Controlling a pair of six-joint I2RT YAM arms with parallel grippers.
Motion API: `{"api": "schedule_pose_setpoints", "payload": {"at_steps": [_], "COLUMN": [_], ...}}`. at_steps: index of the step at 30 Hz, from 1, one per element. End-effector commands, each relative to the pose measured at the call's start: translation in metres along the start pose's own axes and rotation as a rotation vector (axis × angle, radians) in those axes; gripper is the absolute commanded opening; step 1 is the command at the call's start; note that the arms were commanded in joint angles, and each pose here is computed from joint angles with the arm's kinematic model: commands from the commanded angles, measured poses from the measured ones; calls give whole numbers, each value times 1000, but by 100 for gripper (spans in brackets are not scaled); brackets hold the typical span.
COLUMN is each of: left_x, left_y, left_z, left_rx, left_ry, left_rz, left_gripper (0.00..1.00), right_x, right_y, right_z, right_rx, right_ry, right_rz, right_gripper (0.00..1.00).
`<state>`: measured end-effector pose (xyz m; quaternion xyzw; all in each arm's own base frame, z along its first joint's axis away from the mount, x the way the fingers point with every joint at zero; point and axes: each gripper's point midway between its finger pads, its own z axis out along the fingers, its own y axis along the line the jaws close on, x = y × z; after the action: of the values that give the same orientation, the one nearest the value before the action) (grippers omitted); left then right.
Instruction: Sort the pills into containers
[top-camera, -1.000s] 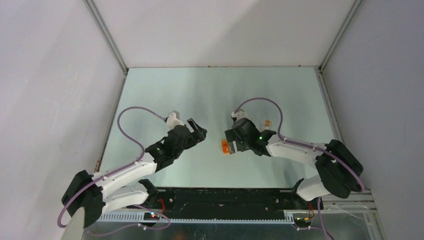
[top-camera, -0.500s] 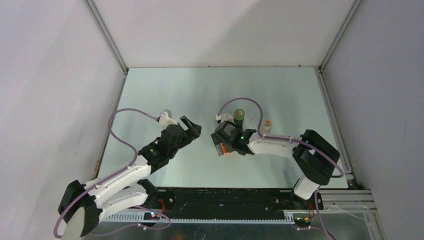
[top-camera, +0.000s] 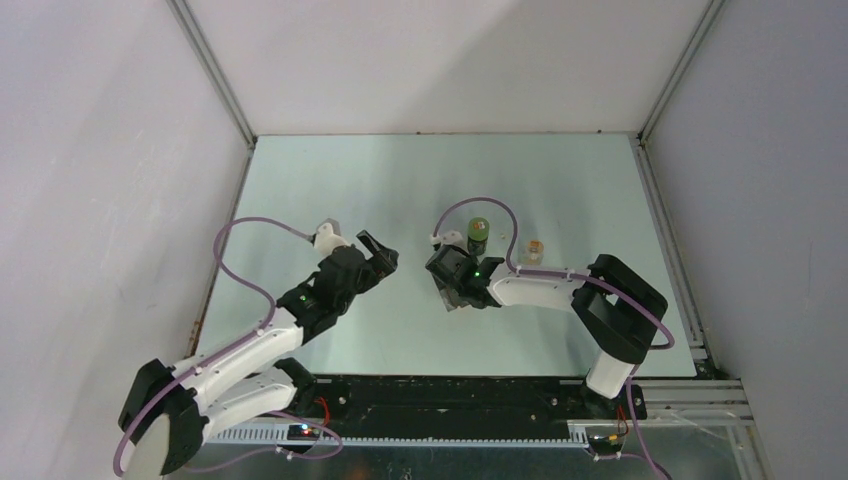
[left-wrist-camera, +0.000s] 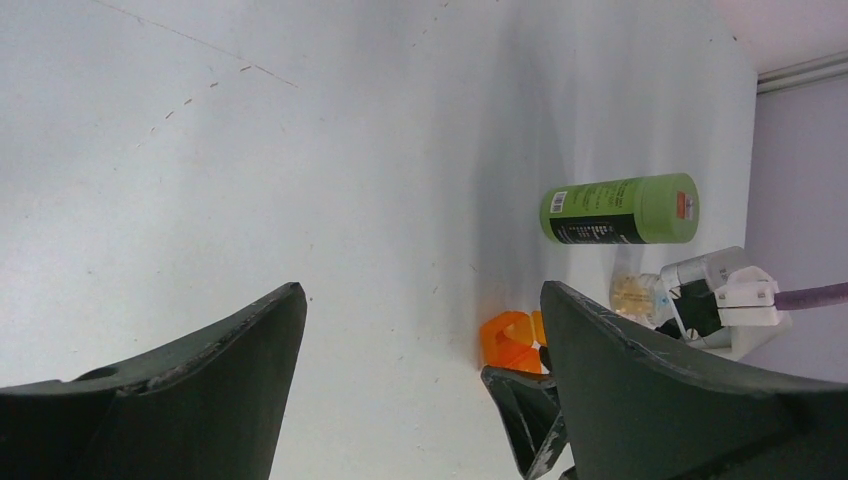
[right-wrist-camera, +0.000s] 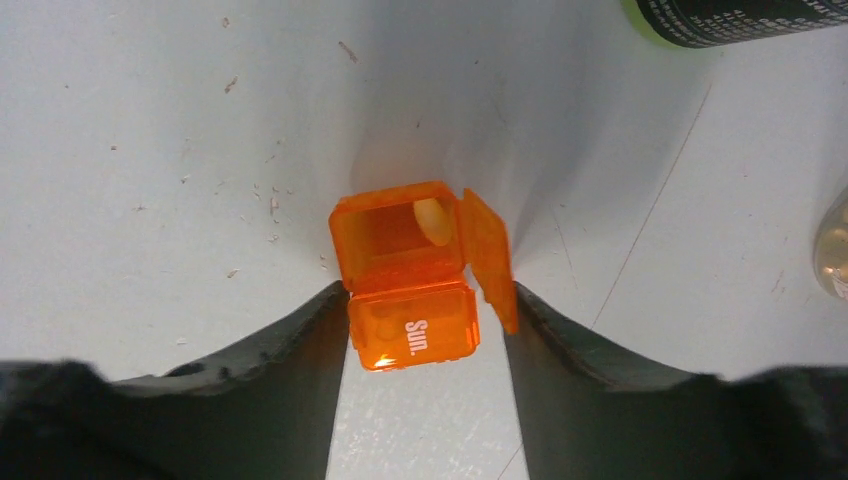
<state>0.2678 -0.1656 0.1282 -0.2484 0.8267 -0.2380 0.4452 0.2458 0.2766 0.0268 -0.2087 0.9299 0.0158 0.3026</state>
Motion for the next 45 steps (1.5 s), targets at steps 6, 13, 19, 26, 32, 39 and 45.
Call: {"api": "schedule_pose_setpoints", "payload": {"at_steps": [6,13,19,26,32,39,45], "left_x": [-5,-6,-7,-7,-4,-5,-6], "left_y": [0,0,-1,-5,-4,-5,-15], "left_z": [2,-4,-7,-7,-6,-7,-10], "left_rx": [2,23,46,67,68,79,152], "left_ry": [-12,-11,-22,-13,-6,-10,-17], "left_rz": [6,-13,-36,-35,-39,-46,-88], "left_gripper": [93,99,99,99,99,100,99], "right_x": [-9,-8,-8,-5,-8,-12,-31], "right_y": [9,8,6,7,2,0,2], "right_z": [-7,-11,-15,-12,-11,-15,-48], "right_rx": [-64,-94,-111,-137,-126,-131,-203], "right_ry": [-39,-65,-86,-119,-161,-205,-301], "right_rz": [-22,-55,-93,-106,-93,-90,-96], "right_gripper": [53,54,68,56,49,43,41]}}
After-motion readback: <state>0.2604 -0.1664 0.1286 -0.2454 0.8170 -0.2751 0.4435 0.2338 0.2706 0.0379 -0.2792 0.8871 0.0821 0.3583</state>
